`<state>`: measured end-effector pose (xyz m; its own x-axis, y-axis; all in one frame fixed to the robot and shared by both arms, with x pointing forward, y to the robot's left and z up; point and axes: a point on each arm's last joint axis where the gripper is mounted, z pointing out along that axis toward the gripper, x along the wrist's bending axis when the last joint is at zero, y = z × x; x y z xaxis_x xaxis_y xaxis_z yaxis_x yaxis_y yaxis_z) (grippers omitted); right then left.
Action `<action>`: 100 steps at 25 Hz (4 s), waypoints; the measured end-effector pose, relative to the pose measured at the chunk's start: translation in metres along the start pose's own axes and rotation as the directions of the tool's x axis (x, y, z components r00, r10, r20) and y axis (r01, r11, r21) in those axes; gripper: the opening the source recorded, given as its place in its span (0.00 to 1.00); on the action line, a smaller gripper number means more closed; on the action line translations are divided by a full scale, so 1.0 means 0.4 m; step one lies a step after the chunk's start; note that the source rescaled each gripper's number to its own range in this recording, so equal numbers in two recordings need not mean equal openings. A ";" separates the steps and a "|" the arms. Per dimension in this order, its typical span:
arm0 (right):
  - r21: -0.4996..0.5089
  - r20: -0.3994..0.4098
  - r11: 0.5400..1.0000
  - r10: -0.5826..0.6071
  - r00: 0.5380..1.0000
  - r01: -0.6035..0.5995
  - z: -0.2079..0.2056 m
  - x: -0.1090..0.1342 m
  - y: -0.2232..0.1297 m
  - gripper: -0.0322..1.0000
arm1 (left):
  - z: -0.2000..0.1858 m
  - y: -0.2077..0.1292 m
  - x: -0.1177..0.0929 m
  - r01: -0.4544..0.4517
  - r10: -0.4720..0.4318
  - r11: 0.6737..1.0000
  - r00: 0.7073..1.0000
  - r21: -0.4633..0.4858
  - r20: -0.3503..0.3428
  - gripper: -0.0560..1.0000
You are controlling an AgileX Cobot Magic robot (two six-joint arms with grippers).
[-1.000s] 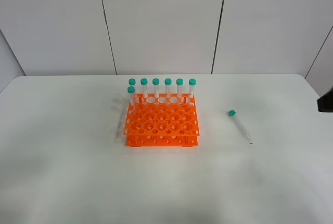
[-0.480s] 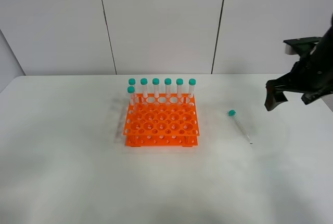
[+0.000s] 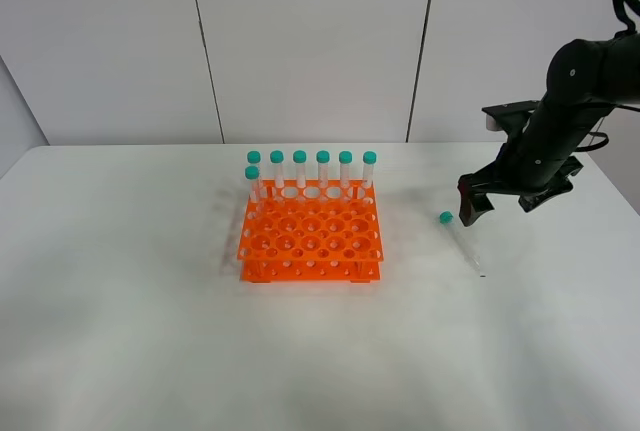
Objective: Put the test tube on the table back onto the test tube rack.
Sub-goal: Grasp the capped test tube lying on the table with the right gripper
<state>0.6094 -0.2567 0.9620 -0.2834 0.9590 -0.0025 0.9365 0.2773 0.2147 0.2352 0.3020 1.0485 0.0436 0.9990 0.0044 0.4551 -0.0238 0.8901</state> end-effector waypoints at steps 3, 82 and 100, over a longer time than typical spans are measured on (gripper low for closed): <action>0.008 -0.023 1.000 0.018 1.000 -0.018 0.036 0.003 0.004 1.00 | 0.000 0.000 0.000 0.000 0.000 1.000 1.000 0.000 0.000 1.00; 0.135 -0.048 0.989 0.067 0.997 -0.060 0.212 -0.003 0.013 0.87 | 0.000 0.000 0.000 0.000 0.000 1.000 1.000 0.000 0.000 1.00; 0.138 -0.038 0.990 0.045 0.998 -0.040 0.207 -0.006 0.012 0.05 | 0.000 0.000 0.000 0.000 0.000 1.000 1.000 0.000 0.000 1.00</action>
<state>0.6317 -0.2527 0.8823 -0.2483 0.9677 0.0445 0.9665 0.2444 0.0780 0.2352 0.3020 1.0485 0.0436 0.9990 0.0044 0.4551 -0.0238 0.8901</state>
